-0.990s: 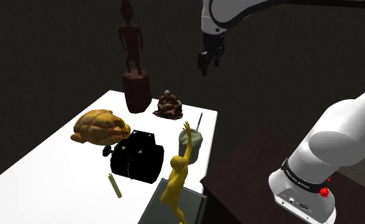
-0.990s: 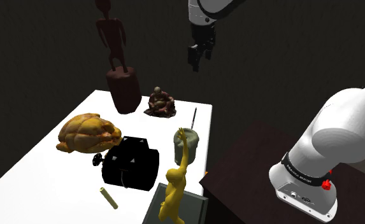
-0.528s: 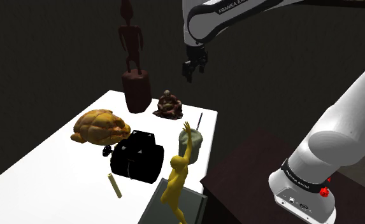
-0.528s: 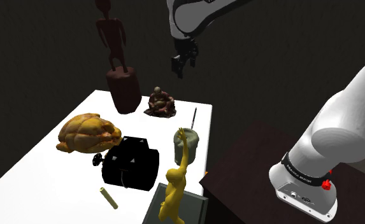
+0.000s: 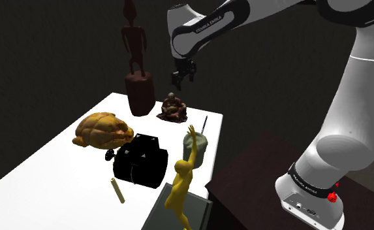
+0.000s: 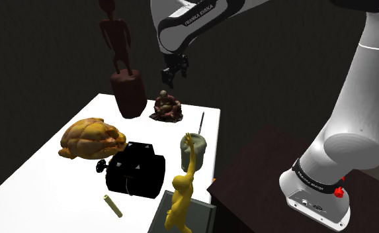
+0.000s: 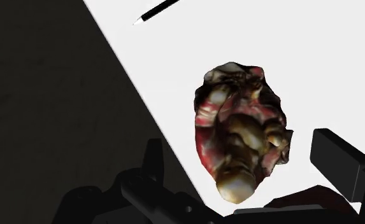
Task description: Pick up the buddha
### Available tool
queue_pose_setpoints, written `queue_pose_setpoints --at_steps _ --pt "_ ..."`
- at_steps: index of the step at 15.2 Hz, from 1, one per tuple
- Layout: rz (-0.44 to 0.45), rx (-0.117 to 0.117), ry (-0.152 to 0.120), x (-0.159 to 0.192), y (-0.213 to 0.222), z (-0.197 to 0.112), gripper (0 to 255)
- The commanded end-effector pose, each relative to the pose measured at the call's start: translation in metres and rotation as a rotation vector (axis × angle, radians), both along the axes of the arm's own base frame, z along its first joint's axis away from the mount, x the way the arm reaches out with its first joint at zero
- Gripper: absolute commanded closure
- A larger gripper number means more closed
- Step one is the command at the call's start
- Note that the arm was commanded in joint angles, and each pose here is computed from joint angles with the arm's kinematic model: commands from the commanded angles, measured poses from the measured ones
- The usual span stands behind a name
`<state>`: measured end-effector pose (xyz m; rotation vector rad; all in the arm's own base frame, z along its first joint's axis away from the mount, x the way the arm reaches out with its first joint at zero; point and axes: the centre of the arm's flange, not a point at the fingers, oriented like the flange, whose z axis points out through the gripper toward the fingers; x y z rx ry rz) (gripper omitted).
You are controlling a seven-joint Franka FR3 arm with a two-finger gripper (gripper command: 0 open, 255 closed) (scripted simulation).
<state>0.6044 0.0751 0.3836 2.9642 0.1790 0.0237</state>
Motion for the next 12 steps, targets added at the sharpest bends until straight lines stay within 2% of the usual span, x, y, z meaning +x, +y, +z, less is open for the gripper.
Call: queue_pose_setpoints --at_steps 1,8,12 --pt "-0.004 -0.001 0.003 0.024 0.004 -0.017 0" --pt "-0.016 -0.005 0.013 0.098 0.017 -0.073 0" --pt "-0.017 -0.005 0.013 0.100 0.017 -0.090 0"
